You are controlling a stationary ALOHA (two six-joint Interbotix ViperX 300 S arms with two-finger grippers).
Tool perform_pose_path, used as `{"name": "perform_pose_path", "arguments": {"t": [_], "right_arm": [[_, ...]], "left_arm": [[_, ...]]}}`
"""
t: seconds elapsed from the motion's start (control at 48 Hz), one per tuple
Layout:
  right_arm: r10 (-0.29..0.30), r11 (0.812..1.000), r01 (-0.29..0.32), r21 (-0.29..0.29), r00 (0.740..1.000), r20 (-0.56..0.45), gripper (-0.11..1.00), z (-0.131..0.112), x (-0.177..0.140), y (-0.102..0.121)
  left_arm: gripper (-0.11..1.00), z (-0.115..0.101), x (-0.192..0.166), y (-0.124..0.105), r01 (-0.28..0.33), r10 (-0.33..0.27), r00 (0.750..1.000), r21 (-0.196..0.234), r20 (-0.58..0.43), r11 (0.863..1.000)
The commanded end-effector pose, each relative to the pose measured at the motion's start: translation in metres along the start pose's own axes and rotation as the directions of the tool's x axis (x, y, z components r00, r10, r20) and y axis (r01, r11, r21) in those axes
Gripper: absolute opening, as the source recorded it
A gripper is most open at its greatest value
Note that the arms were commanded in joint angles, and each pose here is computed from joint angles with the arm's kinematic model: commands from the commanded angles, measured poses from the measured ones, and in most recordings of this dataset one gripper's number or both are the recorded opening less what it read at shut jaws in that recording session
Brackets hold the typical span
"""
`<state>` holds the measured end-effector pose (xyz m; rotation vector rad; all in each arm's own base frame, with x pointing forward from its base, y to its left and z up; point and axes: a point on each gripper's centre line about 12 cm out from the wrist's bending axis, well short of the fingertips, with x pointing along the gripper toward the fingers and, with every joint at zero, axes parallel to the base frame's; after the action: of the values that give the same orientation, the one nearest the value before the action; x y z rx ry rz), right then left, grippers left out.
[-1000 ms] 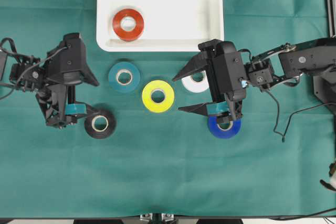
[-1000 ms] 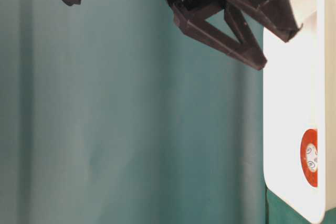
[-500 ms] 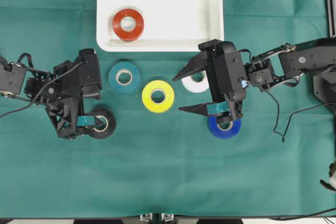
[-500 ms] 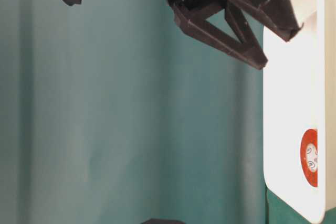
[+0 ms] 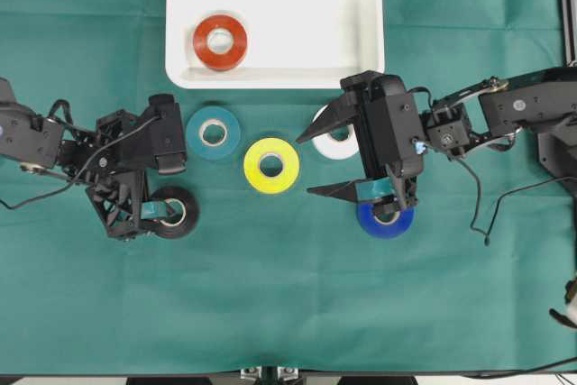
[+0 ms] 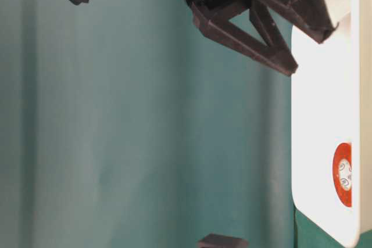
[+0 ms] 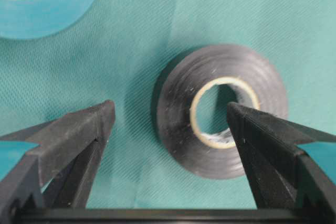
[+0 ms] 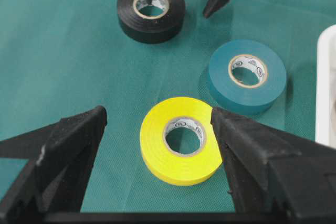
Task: Put the tape alternately from left to right into the white case.
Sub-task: 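Lower the left gripper onto the black tape roll and close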
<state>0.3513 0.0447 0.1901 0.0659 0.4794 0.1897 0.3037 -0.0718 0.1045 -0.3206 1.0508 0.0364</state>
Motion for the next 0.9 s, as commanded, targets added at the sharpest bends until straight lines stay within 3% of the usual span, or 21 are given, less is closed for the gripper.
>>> {"name": "perform_pose_path", "arguments": {"t": [0.0, 0.229, 0.875], "right_arm": [[0.007, 1.000, -0.007, -0.003, 1.000, 0.025, 0.85, 0.0077, -0.0028, 0.0026], [0.008, 1.000, -0.008, -0.003, 1.000, 0.026, 0.85, 0.0078, -0.0028, 0.0027], [0.007, 1.000, -0.007, -0.004, 1.000, 0.017, 0.85, 0.0052, -0.0008, 0.0023]], "left_arm": [[0.56, 0.0064, -0.0027, -0.0047, 0.004, -0.004, 1.000, 0.000, 0.001, 1.000], [0.56, 0.0050, -0.0026, -0.0042, -0.022, 0.021, 0.998, -0.016, -0.051, 1.000], [0.56, 0.0060, -0.0018, -0.0046, -0.021, 0.019, 0.999, -0.041, -0.045, 0.999]]}}
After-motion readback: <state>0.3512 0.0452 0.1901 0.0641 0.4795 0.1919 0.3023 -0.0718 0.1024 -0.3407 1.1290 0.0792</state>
